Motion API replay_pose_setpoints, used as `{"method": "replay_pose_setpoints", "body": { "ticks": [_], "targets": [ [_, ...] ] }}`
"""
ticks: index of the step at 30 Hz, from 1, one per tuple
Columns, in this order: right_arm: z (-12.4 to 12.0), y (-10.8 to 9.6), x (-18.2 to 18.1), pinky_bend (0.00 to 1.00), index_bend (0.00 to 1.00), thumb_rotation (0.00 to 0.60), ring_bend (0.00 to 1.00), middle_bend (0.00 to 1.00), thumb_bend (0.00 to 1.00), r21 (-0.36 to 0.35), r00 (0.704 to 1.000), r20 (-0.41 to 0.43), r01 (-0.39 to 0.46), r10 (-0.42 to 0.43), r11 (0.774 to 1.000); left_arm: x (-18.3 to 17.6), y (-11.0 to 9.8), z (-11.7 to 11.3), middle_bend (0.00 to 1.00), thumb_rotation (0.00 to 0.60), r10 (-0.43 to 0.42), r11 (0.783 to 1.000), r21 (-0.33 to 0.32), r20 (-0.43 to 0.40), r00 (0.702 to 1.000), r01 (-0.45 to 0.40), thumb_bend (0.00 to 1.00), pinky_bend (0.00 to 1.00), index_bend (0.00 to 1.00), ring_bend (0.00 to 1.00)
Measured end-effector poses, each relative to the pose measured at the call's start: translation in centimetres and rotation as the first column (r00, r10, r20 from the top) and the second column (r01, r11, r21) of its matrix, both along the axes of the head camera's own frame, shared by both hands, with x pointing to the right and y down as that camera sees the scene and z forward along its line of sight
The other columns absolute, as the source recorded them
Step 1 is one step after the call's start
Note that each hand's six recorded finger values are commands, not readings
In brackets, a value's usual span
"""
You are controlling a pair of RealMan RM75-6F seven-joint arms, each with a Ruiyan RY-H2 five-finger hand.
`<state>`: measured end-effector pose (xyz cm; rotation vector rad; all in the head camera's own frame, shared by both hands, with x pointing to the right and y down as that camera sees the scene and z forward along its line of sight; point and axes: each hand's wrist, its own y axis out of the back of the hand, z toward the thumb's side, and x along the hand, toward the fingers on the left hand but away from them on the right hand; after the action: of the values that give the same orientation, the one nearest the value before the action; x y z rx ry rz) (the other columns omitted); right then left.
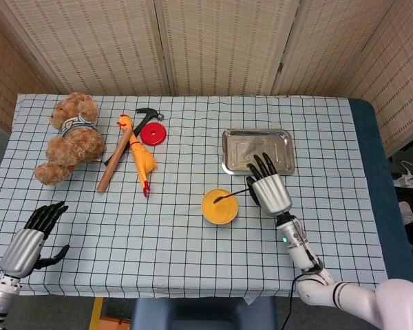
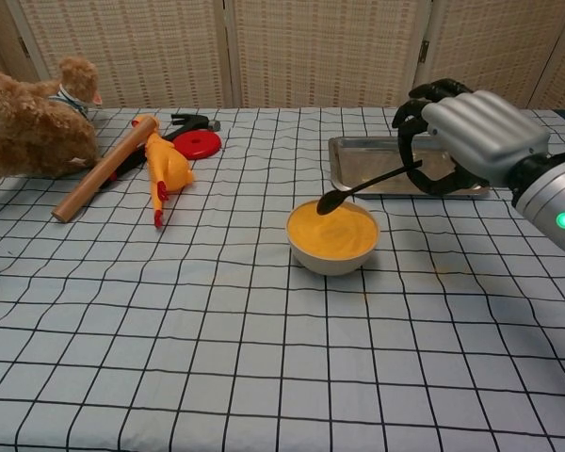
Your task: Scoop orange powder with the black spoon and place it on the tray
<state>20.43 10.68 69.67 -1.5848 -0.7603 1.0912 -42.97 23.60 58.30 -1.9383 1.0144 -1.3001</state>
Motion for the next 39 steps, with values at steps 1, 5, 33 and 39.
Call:
{"method": "replay_pose_setpoints", "body": {
  "ticks": [1,5,33,39],
  "targets": [
    [0.0,-0.2,0.1,0.00,1.00,0.600,0.05,0.25,0.66,-0.002,1.000,0.011,-0.015,0.015,1.000,0.0,0.0,0.0,0.00,0.600,0.001,1.000,0.000,0.000,1.000,-0.001,0.36,0.06,0.00,0.00],
    [-0.3,-2.3,0.8,0.00,1.00,0.600,0.05,0.25,0.67,0.012,0.994,0.039,-0.102,0.102,0.995,0.1,0.0,0.0,0.00,0.600,0.001,1.000,0.001,-0.002,1.000,-0.001,0.36,0.06,0.00,0.00],
    [6.4,-10.0,6.1,0.00,0.00,0.600,0.00,0.04,0.51,-0.197,0.887,-0.164,-0.458,0.431,0.867,-0.2,-0.4,0.6,0.00,0.600,-0.011,1.000,-0.010,0.017,1.000,0.011,0.36,0.06,0.00,0.00],
    [5.5,-10.0,5.8,0.00,0.00,0.600,0.00,0.00,0.39,-0.204,0.897,-0.155,-0.439,0.414,0.875,-0.2,-0.4,0.5,0.00,0.600,-0.010,1.000,-0.009,0.017,1.000,0.010,0.36,0.06,0.00,0.00]
  ]
}}
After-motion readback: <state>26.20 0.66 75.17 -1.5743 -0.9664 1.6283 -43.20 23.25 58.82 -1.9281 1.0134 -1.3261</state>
